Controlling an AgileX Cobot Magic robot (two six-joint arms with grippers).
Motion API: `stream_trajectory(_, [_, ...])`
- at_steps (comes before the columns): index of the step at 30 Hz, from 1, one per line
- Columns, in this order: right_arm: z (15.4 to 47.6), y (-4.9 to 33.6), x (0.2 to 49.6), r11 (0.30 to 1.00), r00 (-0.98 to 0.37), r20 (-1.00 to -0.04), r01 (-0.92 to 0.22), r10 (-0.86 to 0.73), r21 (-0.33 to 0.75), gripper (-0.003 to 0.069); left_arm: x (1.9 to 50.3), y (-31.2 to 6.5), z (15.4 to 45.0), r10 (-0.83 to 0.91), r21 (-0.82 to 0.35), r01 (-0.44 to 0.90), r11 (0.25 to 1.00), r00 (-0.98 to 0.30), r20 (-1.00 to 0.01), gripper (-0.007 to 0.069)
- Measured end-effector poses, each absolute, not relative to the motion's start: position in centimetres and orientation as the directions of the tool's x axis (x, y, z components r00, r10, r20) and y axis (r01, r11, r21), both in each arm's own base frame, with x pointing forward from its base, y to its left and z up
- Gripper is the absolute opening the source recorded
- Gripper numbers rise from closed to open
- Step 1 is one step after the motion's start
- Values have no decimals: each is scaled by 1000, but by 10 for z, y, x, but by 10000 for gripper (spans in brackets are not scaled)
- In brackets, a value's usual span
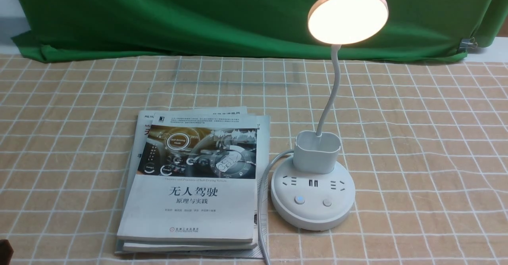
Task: Turn off the desk lamp on the light coffee tablecloth by hand.
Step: 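Press the power button on the lamp base to turn the lamp off with the right gripper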
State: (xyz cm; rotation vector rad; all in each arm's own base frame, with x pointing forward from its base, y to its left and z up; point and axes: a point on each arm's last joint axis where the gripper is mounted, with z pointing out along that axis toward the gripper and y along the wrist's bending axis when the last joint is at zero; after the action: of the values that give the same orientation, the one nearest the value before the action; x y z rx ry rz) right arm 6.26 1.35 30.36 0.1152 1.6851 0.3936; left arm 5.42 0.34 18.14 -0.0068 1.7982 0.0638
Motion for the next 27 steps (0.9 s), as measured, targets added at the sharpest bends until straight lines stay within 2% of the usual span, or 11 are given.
stream_trajectory(2, [318, 19, 73, 956, -319, -930, -163, 184, 245, 39, 54, 3, 181, 30, 40, -39, 998, -227, -974, 4])
stream_trajectory(3, [328, 24, 86, 961, -437, -892, -177, 114, 210, 38, 54, 3, 181, 30, 40, -39, 998, -227, -974, 4])
stream_trajectory(4, [331, 24, 85, 962, -441, -891, -180, 108, 206, 38, 54, 3, 181, 30, 40, -39, 998, -227, -974, 4])
stream_trajectory(5, [332, 30, 105, 966, -592, -805, -192, 25, 171, 38, 54, 3, 181, 30, 40, -39, 998, -227, -974, 4])
stream_trajectory(8, [324, 39, 141, 968, -756, -650, -213, -78, 131, 38, 54, 3, 181, 30, 40, -39, 998, -227, -974, 4])
stream_trajectory(12, [307, 52, 178, 963, -837, -527, -242, -146, 117, 38, 54, 3, 181, 30, 40, -39, 998, -227, -974, 4])
stream_trajectory(14, [287, 72, 199, 944, -867, -439, -311, -236, 107, 38, 54, 3, 181, 30, 40, -39, 998, -227, -974, 4])
stream_trajectory(19, [251, 132, 225, 867, -838, -310, -492, -449, 74, 38, 54, 3, 181, 30, 40, -39, 998, -227, -974, 4])
stream_trajectory(24, [223, 174, 255, 831, -819, -234, -552, -524, 69, 38, 54, 3, 181, 30, 40, -39, 998, -227, -974, 4])
stream_trajectory(27, [213, 184, 271, 830, -820, -220, -553, -529, 66, 38, 54, 3, 181, 30, 40, -39, 998, -227, -974, 4])
